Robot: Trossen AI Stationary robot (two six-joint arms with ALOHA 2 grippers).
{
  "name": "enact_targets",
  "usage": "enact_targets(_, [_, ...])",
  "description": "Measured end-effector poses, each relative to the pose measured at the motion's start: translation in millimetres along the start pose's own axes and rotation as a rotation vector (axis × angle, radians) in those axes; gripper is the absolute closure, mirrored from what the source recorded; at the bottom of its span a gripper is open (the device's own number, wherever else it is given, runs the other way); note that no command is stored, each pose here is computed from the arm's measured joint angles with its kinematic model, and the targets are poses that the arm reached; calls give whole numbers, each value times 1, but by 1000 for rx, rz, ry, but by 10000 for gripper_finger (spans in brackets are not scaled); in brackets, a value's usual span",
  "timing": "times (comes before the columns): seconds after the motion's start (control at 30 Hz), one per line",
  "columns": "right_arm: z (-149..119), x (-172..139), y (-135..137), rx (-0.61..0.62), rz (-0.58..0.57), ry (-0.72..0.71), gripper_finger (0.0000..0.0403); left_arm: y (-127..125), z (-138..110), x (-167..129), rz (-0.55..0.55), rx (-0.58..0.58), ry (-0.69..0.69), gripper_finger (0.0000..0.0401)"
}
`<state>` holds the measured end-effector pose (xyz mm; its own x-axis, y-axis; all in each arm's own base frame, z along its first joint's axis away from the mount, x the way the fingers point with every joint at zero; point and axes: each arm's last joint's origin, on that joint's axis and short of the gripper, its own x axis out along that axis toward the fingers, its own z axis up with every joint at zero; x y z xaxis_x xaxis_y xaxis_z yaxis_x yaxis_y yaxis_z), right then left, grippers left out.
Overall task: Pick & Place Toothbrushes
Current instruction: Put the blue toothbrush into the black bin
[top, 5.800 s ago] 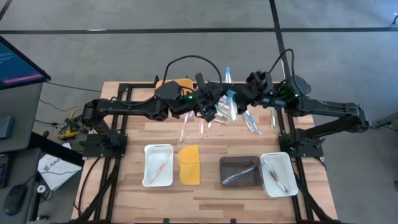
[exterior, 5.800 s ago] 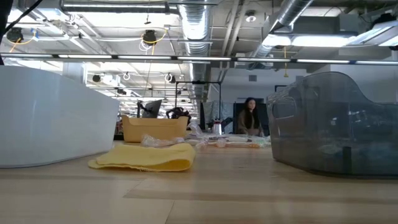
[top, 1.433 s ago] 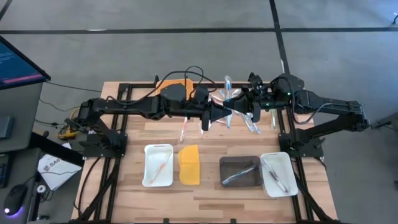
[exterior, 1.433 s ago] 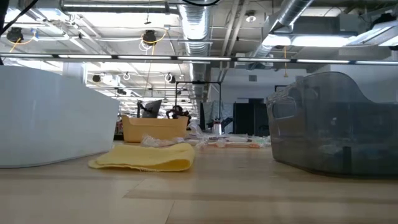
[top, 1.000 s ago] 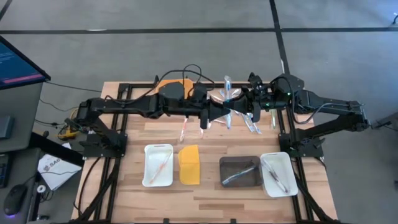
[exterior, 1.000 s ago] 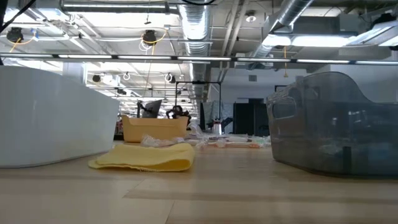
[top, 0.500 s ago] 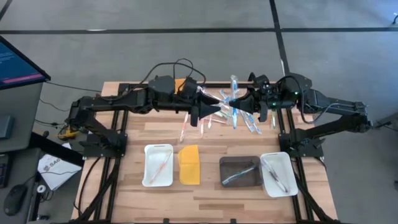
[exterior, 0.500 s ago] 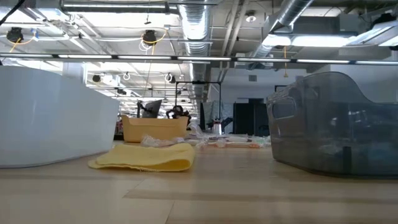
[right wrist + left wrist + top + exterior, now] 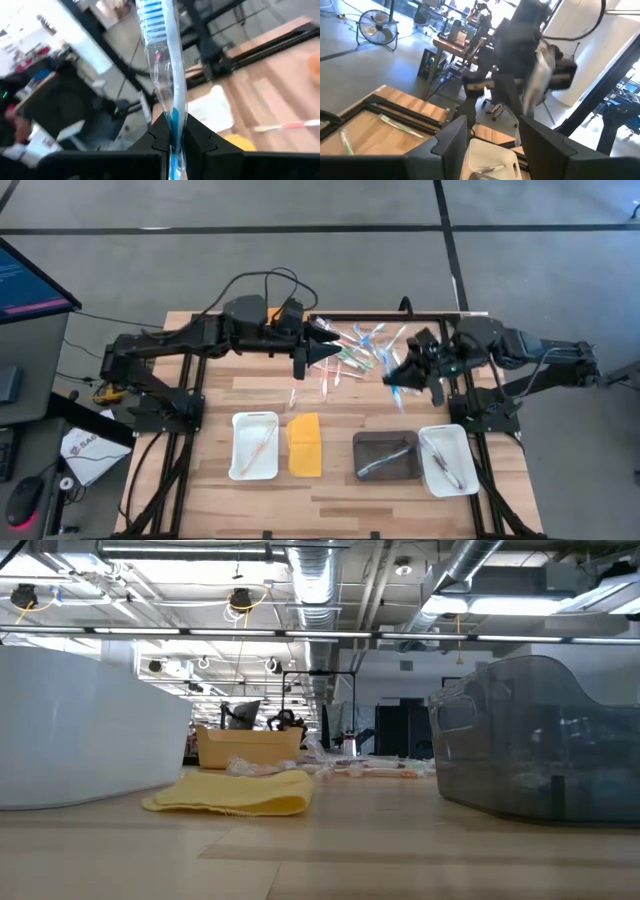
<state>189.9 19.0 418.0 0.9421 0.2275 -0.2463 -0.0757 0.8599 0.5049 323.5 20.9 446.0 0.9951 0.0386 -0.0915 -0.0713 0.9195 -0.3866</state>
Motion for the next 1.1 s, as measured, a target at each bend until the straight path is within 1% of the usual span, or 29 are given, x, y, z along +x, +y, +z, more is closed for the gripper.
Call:
enact_targets(0.07, [-7,1,4,-40,9,59,382,0,1,-1,-1,0,-7,229])
enact_targets(0.2, [-21,8,12,-163,39,165,385,0,0,0,2,-1,-1,230])
enact_targets(0.3, [-32,13,13,-204,36,261,386,0,0,0,2,-2,-1,231])
enact_targets(0.47, [-57,29,8,-264,-48,494,386,-1,-1,0,0,-3,5,231])
enact_targets(0.67, [-88,59,2,-416,-130,763,386,-2,-4,1,1,-4,18,234])
enact_targets(0.77, [-105,78,-3,-474,-163,902,386,2,-12,3,21,-31,38,235])
enact_targets(0.87, [-123,97,-4,-525,-162,1004,386,6,-23,7,25,-78,81,234])
enact_targets(1.0, [-146,117,0,-637,-151,1077,386,5,-42,11,7,-134,144,233])
enact_targets(1.1, [-162,129,2,-707,-168,1128,386,2,-56,13,1,-142,191,236])
